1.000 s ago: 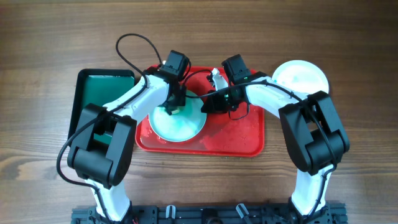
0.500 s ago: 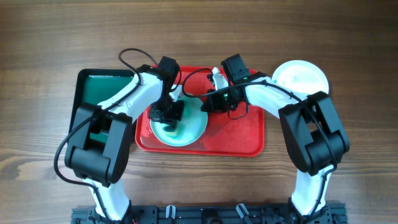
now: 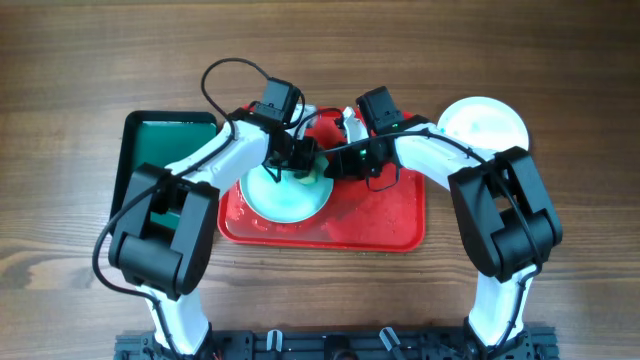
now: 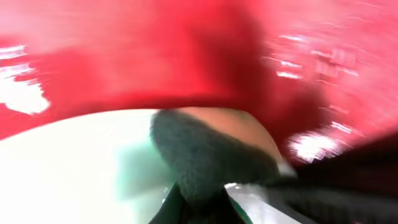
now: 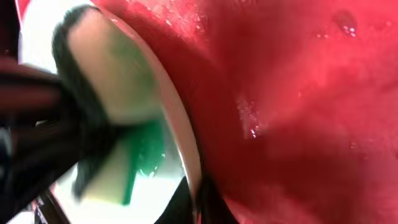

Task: Clean dirty plates on tray and stack at the side
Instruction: 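Continue scrubbing the plate with the sponge while right gripper holds it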

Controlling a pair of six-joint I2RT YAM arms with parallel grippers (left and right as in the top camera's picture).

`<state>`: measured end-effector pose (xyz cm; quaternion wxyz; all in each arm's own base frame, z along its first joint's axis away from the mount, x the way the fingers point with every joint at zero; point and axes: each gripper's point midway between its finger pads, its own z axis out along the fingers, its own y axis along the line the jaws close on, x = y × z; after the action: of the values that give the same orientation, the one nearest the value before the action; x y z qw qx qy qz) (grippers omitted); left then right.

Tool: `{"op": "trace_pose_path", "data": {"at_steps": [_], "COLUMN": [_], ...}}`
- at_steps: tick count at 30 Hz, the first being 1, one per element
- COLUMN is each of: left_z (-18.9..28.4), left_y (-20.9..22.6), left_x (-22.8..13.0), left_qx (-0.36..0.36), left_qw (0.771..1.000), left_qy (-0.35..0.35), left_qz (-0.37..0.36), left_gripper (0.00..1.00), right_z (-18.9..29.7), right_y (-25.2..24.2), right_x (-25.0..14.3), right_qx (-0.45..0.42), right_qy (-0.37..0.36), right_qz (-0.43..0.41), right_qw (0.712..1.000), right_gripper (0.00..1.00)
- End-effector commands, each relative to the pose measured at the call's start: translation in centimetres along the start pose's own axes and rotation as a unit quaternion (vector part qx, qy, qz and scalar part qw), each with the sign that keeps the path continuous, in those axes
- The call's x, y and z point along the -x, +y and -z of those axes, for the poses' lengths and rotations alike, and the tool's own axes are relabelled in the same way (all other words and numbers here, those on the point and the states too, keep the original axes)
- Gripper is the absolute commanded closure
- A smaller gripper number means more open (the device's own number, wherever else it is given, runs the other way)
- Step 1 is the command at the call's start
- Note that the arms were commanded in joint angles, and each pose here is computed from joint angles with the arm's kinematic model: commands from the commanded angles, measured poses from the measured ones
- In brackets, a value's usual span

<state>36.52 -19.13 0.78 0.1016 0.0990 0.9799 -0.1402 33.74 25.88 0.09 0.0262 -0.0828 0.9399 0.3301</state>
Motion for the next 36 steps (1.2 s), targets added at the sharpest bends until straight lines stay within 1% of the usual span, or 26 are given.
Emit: {"op": "trace_pose_path", "data": {"at_steps": [1,2,4,6,8,9,11,13,14,15,17,19,20,21,24,31,32,34,36], "left_z": [2.2,3.0,3.9,4.1,3.9,3.5,2.5,1.7,1.3,1.0,0.8,0.9,0.9,0.9,0.4,-1.0,-1.1,-1.3,-0.9], "left_y": [10.1,11.2,12.3,12.5,11.9,11.2,8.9,6.6,5.1,2.9,0.4,-2.3,-3.4,-3.9,-4.6,-6.2,-5.8,-3.0,0.1], "left_x": [-0.3,-0.8,-1.8,-2.9,-4.0,-4.7,-6.4,-7.6,-8.3,-9.1,-9.8,-10.4,-10.5,-10.4,-9.3,-2.9,-1.9,0.2,1.4], "left_qx": [0.281,0.318,0.354,0.363,0.353,0.334,0.271,0.205,0.161,0.098,0.025,-0.051,-0.081,-0.091,-0.096,-0.104,-0.085,0.007,0.101], "left_qw": [0.953,0.941,0.927,0.925,0.929,0.936,0.956,0.969,0.974,0.978,0.977,0.97,0.966,0.965,0.966,0.972,0.976,0.987,0.986], "left_qy": [-0.042,-0.041,-0.031,-0.007,0.018,0.04,0.097,0.138,0.159,0.181,0.197,0.202,0.199,0.195,0.169,0.03,0.014,-0.021,-0.043], "left_qz": [0.101,0.11,0.116,0.114,0.111,0.103,0.064,0.023,-0.003,-0.04,-0.084,-0.125,-0.144,-0.151,-0.167,-0.209,-0.2,-0.159,-0.122], "left_gripper": [0.96,0.96,0.96,0.96,0.96,0.96,0.96,0.96,0.96,0.96,0.96,0.96,0.96,0.96,0.96,0.96,0.96,0.96,0.96], "right_z": [-0.3,-0.3,-0.3,-0.3,-0.3,-0.3,-0.3,-0.3,-0.3,-0.3,-0.3,-0.3,-0.3,-0.3,-0.3,-0.3,-0.3,-0.3,-0.3], "right_y": [-1.1,-1.1,-1.1,-1.1,-1.1,-1.1,-1.1,-1.1,-1.1,-1.1,-1.1,-1.1,-1.1,-1.1,-1.1,-1.1,-1.1,-1.1,-1.1], "right_x": [-0.2,-0.2,-0.2,-0.2,-0.2,-0.2,-0.2,-0.2,-0.2,-0.2,-0.2,-0.2,-0.2,-0.2,-0.2,-0.2,-0.2,-0.2,-0.2], "right_qx": [-0.019,-0.019,-0.019,-0.019,-0.019,-0.019,-0.019,-0.019,-0.019,-0.019,-0.019,-0.019,-0.019,-0.019,-0.019,-0.019,-0.019,-0.019,-0.019], "right_qy": [0.003,0.003,0.002,0.002,0.003,0.003,0.002,0.002,0.002,0.002,0.002,0.002,0.002,0.002,0.002,0.002,0.002,0.002,0.002], "right_qz": [-0.01,-0.01,-0.01,-0.01,-0.01,-0.01,-0.01,-0.01,-0.01,-0.01,-0.01,-0.01,-0.01,-0.01,-0.01,-0.01,-0.01,-0.01,-0.009], "right_qw": [1.0,1.0,1.0,1.0,1.0,1.0,1.0,1.0,1.0,1.0,1.0,1.0,1.0,1.0,1.0,1.0,1.0,1.0,1.0], "right_gripper": [0.96,0.96,0.96,0.96,0.96,0.96,0.96,0.96,0.96,0.96,0.96,0.96,0.96,0.96,0.96,0.96,0.96,0.96,0.96]}}
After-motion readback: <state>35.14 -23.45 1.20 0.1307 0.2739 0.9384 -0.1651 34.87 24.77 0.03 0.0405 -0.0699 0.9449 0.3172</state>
